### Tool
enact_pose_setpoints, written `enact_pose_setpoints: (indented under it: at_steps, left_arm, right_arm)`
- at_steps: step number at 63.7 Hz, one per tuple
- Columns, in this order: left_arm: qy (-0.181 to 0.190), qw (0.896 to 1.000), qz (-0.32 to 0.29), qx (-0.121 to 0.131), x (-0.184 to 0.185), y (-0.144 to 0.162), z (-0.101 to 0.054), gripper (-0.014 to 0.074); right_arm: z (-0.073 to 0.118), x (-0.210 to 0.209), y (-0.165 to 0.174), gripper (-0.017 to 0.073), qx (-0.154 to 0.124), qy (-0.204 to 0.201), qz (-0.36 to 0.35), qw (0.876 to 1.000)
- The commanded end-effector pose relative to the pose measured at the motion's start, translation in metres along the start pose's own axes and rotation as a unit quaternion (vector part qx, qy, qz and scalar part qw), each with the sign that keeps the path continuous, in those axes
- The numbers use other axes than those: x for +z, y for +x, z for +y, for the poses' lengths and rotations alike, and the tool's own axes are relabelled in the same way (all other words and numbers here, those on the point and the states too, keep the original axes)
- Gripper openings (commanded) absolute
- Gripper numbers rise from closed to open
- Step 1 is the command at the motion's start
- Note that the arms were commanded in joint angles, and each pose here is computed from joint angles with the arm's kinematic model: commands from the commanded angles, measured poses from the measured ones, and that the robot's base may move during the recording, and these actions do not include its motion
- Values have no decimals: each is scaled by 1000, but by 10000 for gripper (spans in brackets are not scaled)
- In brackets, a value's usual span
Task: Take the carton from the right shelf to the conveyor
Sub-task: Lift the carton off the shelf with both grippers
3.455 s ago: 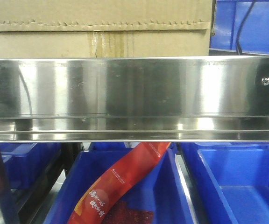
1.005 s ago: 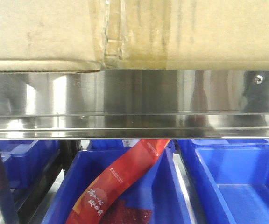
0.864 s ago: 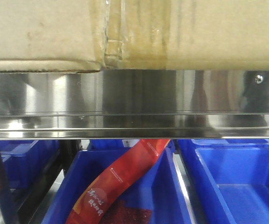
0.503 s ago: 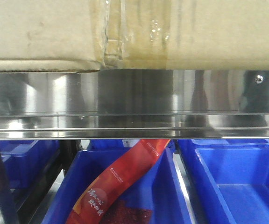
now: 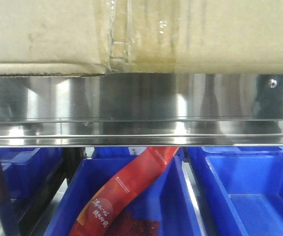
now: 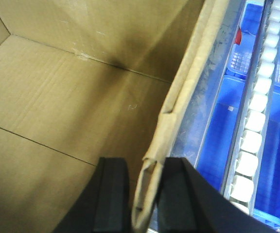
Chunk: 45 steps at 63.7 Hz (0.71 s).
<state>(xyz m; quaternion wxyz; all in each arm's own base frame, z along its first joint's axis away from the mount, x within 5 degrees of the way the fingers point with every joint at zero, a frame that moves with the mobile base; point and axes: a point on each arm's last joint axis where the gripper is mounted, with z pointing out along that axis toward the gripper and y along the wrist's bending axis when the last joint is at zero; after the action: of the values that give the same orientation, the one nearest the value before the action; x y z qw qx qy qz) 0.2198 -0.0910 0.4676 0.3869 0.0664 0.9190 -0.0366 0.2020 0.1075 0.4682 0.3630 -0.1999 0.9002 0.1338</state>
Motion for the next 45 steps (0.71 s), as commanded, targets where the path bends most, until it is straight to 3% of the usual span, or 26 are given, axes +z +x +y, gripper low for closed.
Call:
enact_pose_setpoints:
  at_steps: [1,45]
  left_arm:
    - [14,1000,-14,3,-5,0,-3,-9]
    - [14,1000,-14,3,-5,0,-3,-9]
  right_arm:
    - [4,-4,-2,-68,-14,-15,-22,1000]
    - [4,-5,-7,-68,-13,-16,-53,998]
